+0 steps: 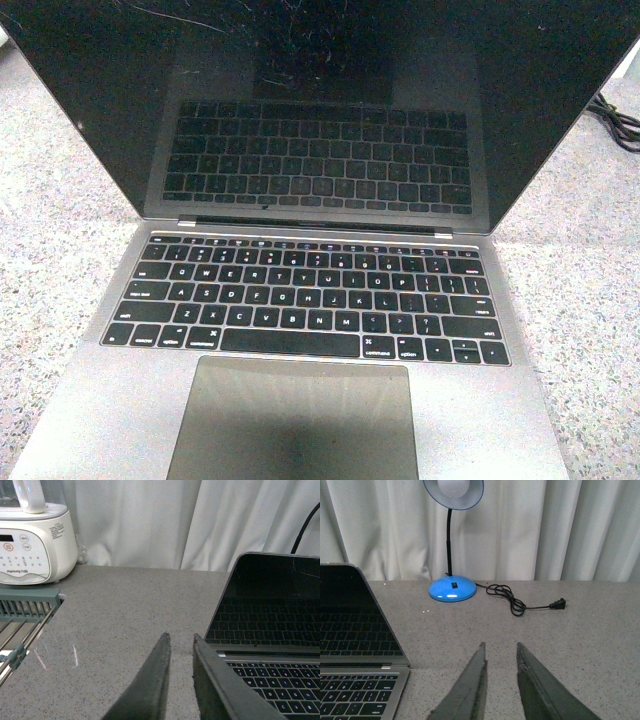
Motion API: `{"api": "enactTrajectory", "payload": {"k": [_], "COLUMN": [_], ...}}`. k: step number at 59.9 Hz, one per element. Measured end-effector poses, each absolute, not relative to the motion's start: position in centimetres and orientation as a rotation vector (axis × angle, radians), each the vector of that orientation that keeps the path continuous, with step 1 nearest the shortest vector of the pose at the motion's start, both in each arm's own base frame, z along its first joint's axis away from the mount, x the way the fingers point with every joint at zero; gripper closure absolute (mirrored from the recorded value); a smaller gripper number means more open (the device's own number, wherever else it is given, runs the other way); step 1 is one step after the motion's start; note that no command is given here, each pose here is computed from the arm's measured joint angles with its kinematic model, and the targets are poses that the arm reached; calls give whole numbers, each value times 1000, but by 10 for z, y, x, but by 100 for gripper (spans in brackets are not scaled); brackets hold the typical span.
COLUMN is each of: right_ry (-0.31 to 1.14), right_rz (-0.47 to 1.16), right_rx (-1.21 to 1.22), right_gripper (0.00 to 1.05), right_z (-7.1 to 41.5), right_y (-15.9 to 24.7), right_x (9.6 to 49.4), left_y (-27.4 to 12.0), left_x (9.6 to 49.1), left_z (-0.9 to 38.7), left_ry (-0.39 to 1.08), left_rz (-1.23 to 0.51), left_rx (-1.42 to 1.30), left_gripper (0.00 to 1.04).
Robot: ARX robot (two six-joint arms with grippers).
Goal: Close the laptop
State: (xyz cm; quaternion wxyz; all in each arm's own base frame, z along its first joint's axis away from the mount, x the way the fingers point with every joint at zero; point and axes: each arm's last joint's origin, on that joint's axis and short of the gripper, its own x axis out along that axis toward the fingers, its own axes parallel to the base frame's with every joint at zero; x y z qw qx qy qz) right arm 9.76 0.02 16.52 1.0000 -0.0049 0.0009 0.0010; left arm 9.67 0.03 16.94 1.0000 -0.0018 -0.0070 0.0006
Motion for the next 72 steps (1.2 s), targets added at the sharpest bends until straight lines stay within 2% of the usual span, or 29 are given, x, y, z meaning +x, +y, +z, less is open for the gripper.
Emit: {"api": "enactTrajectory", "payload": {"k": [4, 6, 24, 27, 36, 42, 54, 72], "right_ry": [2, 2, 2, 2, -37, -52, -37, 84], "right_rz": [2, 2, 2, -7, -391, -458, -427, -158], "right_rx": [-10, -10, -10, -11, -23, -39, -71, -187], "right_gripper": [97, 104, 104, 104, 104, 104, 104, 104], "right_z": [165, 165, 165, 165, 171, 174, 174, 196], "right_y": [0, 0, 0, 0, 6, 10, 15, -2], "right_x": [98, 98, 98, 98, 99, 97, 98, 123], "left_y": [0, 0, 0, 1, 4, 4, 2, 3], "left_x": [97, 97, 97, 97, 98, 98, 99, 120], "left_z": [169, 169, 169, 167, 160, 160, 165, 195], "left_ry": [-14, -14, -14, 29, 81, 76, 72, 57], "left_rz": [2, 1, 2, 69, 171, 175, 150, 20], "left_rx": [-4, -5, -4, -50, -223, -267, -280, -238], "left_gripper": [99, 101, 101, 101, 101, 101, 101, 101]}}
